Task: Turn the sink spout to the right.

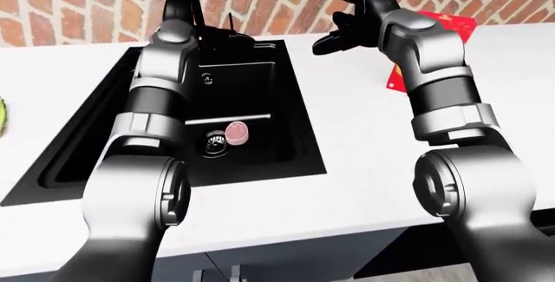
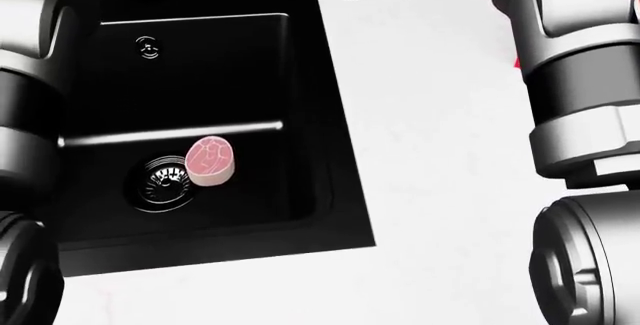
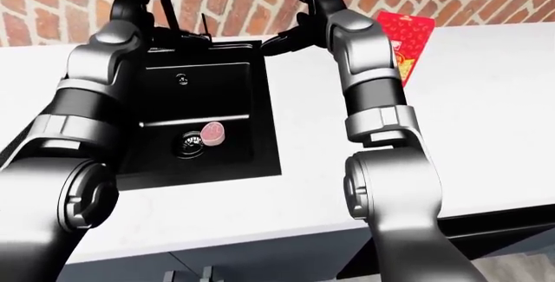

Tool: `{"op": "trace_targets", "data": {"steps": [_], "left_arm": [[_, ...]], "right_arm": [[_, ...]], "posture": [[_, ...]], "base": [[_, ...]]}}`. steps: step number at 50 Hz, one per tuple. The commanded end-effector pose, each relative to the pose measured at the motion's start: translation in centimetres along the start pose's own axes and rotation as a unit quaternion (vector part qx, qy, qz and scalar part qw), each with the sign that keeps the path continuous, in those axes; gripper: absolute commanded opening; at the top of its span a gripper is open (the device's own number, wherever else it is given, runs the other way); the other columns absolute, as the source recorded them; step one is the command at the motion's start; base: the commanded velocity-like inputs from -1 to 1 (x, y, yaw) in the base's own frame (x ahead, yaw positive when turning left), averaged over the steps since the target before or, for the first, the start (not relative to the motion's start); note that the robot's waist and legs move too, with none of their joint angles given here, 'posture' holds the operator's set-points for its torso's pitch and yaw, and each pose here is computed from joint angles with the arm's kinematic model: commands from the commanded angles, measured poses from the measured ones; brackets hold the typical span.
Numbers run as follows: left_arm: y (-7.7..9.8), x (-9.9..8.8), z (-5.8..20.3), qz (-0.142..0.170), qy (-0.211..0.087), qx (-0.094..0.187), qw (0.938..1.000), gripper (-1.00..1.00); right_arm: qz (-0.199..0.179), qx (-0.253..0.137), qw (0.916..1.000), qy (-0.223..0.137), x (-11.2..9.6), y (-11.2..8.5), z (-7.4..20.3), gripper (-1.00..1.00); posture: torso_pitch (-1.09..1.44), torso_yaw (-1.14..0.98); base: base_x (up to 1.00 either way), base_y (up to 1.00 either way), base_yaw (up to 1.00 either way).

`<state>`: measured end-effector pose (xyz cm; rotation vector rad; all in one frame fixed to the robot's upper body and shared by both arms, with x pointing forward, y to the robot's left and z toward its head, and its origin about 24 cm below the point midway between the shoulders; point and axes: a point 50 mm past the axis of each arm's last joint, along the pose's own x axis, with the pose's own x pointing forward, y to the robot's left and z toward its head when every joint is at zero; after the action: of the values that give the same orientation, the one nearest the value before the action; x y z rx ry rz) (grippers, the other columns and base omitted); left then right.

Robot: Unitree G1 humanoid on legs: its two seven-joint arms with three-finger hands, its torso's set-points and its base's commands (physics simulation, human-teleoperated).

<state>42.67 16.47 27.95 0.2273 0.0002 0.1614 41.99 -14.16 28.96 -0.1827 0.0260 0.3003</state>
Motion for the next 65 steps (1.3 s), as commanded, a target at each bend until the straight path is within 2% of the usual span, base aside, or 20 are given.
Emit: {"op": "trace_targets", "data": {"steps": [1, 65], "left_arm": [[0.5, -0.6, 3.5, 0.007, -0.063, -0.007, 0.9979, 1.00], [-3.6, -2.2, 4.5, -0.035, -0.076, 0.007, 0.9964, 1.00]], "right_arm": [[-0.005, -0.014, 0.9984, -0.054, -0.6, -0.2, 2.9, 1.00], [-0.009, -0.018, 0.9983, -0.055, -1.3, -0.3, 3.3, 1.00]], "posture": [[0.00, 0.00], [0.00, 0.00]], "base": [[0.00, 0.00, 0.00], [0.00, 0.00, 0.00]]}}
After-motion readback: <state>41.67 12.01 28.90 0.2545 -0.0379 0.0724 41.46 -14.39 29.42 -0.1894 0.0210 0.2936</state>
